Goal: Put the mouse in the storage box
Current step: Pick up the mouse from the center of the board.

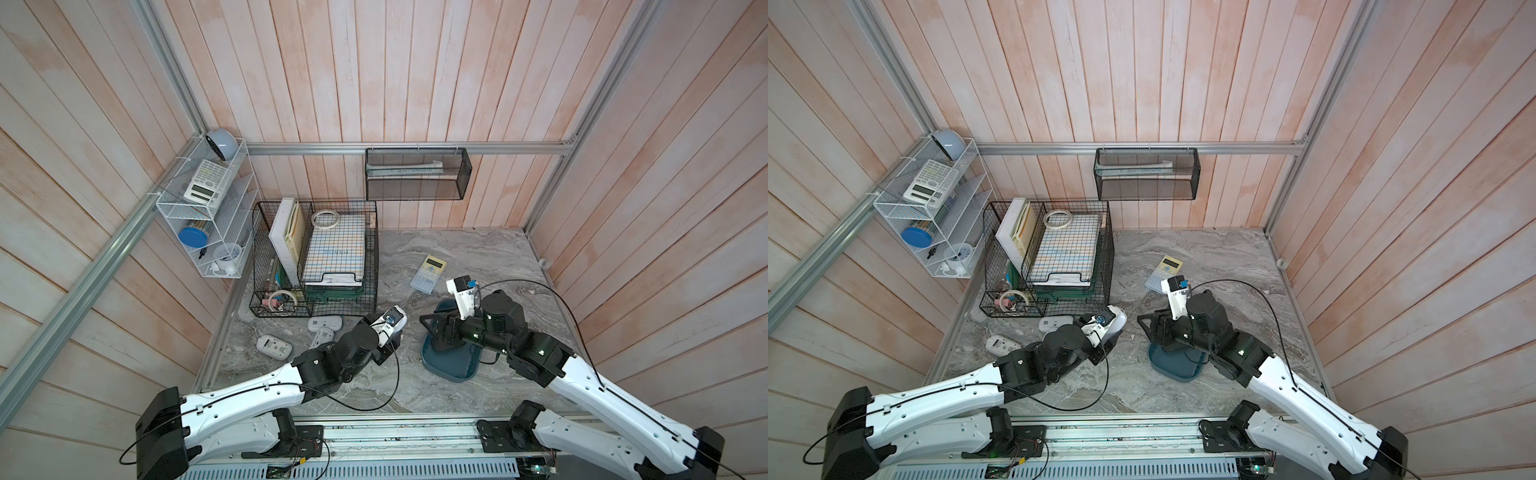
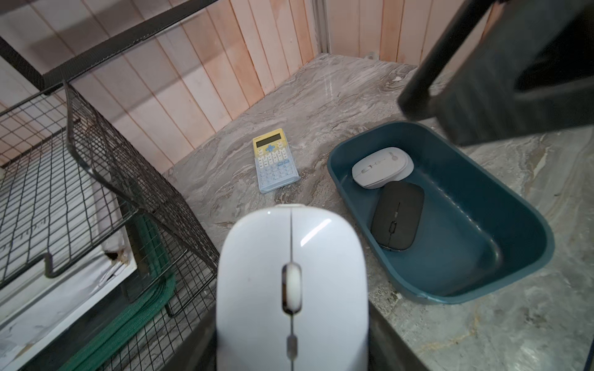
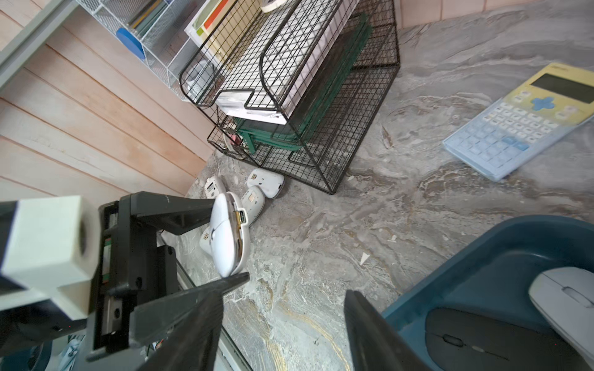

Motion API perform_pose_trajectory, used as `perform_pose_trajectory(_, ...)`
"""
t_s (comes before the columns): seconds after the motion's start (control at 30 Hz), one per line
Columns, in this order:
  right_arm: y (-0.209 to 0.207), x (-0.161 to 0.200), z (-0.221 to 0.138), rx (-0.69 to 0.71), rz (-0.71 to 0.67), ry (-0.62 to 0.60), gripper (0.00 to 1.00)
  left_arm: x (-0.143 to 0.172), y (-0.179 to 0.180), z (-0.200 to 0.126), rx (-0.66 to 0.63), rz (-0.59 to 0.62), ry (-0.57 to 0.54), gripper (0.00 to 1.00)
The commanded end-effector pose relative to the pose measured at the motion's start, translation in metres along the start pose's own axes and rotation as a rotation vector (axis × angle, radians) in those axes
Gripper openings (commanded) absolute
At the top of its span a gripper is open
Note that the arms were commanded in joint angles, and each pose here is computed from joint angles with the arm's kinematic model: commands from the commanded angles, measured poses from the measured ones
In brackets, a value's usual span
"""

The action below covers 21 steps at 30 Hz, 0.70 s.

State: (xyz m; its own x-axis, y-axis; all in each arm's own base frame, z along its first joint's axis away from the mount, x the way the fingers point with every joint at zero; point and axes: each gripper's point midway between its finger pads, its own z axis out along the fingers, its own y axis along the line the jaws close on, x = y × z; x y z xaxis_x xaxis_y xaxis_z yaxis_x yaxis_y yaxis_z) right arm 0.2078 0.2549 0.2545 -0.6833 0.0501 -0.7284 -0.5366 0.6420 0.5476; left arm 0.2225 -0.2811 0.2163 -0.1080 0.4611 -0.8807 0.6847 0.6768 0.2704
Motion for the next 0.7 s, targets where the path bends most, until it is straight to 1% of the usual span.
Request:
perform_pose_trajectory(0.0,0.031,-0.015,0.005,-0.152,0.031,-0.023,0.66,-0.016,-0.004,-0.004,0.041,0.060,-0.070,0.40)
perform_pose_trajectory(0.2,0.048,-0.009,0.030,-0.257,0.074,0.039,0.61,-0.016,-0.007,-0.007,0.062,0.059,-0.084,0.41)
perform_pose_trajectory(0.37,0.044,0.006,0.055,-0.247,0.132,0.121,0.50,-0.017,-0.008,-0.012,0.071,0.050,-0.104,0.40)
perform_pose_trajectory(0.67,0.062,0.035,0.080,-0.304,0.163,0.240,0.44,-0.013,-0.006,-0.008,0.050,0.055,-0.084,0.41)
